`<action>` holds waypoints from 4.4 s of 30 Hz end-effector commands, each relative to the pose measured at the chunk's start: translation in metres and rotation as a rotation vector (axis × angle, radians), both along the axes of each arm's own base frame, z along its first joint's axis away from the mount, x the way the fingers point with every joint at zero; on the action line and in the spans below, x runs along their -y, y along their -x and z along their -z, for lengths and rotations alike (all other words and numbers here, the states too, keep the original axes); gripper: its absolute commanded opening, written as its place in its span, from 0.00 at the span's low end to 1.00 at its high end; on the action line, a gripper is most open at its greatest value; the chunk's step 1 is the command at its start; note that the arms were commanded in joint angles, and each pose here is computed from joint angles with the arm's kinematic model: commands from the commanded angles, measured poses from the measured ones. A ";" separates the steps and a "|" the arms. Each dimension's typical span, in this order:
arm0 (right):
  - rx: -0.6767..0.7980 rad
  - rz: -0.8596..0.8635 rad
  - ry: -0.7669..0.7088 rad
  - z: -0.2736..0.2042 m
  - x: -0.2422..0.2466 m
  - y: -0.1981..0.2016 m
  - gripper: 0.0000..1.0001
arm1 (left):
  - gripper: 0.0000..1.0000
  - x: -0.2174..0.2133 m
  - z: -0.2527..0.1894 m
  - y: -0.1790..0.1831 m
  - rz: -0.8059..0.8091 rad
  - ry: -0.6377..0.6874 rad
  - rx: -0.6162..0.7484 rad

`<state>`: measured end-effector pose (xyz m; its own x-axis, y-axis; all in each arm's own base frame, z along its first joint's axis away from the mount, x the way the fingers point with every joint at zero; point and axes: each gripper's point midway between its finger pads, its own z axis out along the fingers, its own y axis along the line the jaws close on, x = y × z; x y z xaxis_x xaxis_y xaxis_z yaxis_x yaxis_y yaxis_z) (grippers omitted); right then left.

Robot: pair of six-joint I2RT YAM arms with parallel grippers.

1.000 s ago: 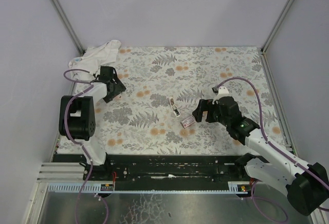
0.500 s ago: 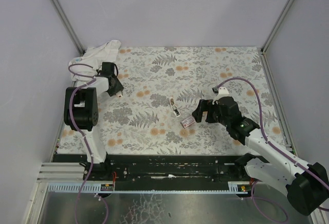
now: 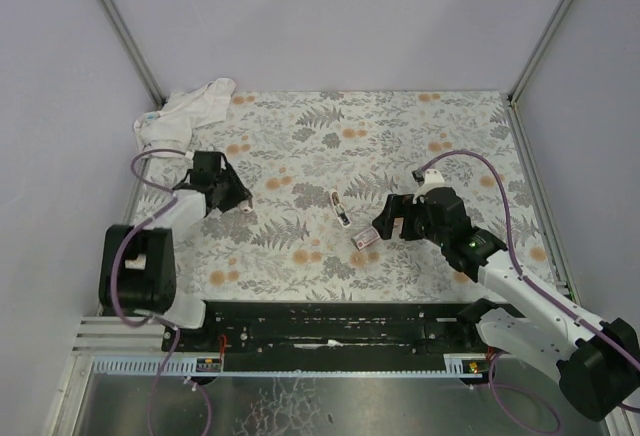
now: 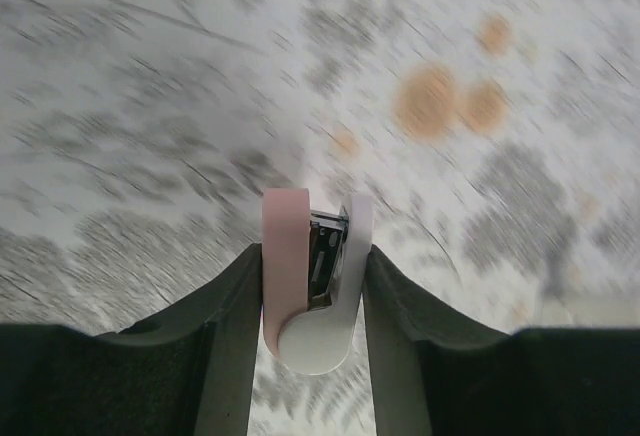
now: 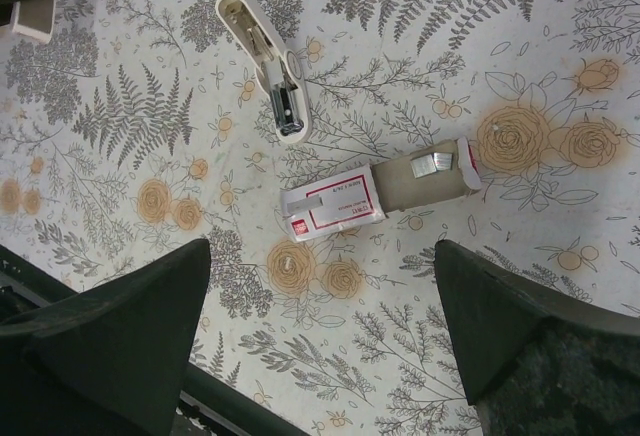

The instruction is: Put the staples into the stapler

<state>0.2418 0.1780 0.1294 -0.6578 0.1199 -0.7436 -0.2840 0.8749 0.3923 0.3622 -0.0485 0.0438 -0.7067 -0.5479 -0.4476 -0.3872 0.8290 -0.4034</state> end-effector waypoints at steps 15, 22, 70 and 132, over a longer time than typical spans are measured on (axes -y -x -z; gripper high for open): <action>-0.316 -0.042 -0.295 0.000 -0.055 0.027 0.95 | 0.05 0.230 -0.099 0.157 0.507 0.537 0.423; -0.406 -0.014 -0.339 0.019 -0.067 0.041 0.92 | 0.05 0.241 -0.058 0.185 0.561 0.430 0.375; -0.560 -0.039 -0.285 0.092 -0.085 0.076 0.58 | 0.48 0.250 0.002 0.182 0.477 0.025 0.103; -0.565 -0.232 -0.447 0.074 -0.146 0.087 0.42 | 0.00 0.233 -0.027 0.174 0.375 0.194 0.308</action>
